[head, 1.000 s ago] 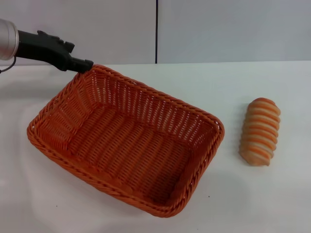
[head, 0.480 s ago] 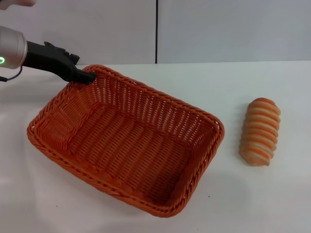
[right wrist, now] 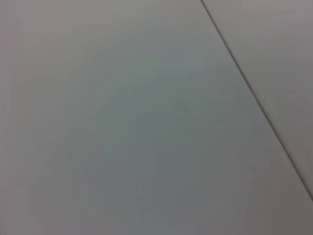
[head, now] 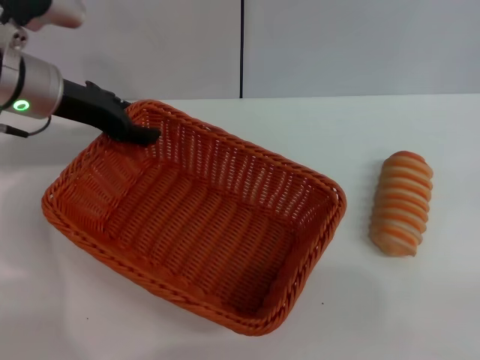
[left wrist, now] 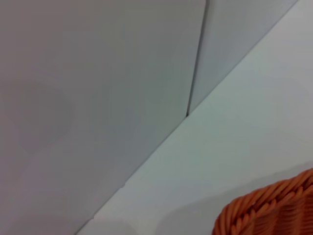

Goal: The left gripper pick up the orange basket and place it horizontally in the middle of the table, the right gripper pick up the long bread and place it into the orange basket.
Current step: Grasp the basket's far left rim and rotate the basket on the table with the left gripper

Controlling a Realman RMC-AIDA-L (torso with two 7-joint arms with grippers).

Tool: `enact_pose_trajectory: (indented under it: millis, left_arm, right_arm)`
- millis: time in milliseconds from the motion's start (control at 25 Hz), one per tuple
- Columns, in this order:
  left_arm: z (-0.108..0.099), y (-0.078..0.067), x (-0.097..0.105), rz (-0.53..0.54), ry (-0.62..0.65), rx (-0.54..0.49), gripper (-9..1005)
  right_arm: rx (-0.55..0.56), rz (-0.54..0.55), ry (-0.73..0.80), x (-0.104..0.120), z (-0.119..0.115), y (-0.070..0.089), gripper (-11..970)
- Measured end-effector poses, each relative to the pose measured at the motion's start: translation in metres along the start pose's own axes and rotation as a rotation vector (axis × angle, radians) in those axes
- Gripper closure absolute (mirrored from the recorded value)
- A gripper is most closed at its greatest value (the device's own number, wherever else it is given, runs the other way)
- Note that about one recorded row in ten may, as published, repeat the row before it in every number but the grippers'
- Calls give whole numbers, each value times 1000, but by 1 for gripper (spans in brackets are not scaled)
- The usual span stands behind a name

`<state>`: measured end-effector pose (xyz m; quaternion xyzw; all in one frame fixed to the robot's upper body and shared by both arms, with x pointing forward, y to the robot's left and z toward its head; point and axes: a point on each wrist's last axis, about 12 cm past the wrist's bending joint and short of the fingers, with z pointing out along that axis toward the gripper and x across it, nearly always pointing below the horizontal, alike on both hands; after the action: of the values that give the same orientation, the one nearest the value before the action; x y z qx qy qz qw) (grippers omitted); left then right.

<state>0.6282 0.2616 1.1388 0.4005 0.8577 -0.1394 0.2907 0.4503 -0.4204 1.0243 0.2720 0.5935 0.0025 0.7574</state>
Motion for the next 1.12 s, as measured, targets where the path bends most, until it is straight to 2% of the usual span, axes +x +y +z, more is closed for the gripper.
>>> enact_pose_trajectory:
  millis: [360,600,800,1120]
  left_arm:
    - [5,-5,-3,-9,6,-1,254]
    - [1,-3,-3,-18,-17,-32,423]
    - [1,-3,-3,-20,-22,-36,653]
    - [0,0,-4,-36,-41,-49,753]
  right_arm:
    - [9,-2,11,1,0,-1,399]
    - [14,-5,12,1,-2,-3,401]
    - [17,-4,12,1,-2,-4,403]
    - [26,-1,19,2,0,-4,407]
